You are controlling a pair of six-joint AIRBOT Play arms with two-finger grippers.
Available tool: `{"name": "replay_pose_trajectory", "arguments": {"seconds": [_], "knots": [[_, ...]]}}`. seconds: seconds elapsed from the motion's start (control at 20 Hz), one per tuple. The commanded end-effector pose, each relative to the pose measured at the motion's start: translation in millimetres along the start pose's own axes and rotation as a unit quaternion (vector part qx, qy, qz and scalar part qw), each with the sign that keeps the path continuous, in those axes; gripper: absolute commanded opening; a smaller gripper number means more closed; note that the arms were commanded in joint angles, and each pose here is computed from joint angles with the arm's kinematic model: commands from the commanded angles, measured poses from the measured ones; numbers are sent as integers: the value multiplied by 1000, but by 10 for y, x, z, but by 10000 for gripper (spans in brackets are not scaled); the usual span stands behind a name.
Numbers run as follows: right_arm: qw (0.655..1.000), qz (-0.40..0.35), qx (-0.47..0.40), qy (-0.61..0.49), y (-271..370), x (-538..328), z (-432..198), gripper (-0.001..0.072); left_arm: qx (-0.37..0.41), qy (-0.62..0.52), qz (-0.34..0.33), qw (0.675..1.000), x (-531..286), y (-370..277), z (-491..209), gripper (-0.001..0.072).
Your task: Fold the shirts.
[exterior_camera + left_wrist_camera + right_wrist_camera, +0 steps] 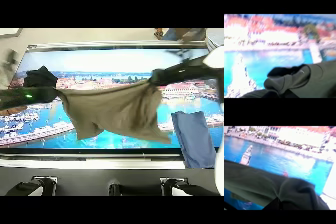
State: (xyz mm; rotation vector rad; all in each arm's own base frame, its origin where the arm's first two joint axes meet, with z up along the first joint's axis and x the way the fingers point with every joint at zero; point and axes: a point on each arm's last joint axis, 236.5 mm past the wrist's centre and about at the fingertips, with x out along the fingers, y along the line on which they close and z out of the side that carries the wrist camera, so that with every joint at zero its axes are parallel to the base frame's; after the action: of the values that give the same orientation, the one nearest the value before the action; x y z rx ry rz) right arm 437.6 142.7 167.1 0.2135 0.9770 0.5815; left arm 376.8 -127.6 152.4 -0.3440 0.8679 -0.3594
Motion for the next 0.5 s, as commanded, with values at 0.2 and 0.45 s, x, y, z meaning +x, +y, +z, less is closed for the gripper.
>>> {"name": "replay_pose_trajectory", "arguments": {"seconds": [0.2,0.45], "knots": [[957,147,242,58,-368,1615,-150,43,-84,102,55,990,1473,851,-462,39],[964,136,227,30,-483,1353,13,566,-102,103,50,988,1618,941,-326,298]]}}
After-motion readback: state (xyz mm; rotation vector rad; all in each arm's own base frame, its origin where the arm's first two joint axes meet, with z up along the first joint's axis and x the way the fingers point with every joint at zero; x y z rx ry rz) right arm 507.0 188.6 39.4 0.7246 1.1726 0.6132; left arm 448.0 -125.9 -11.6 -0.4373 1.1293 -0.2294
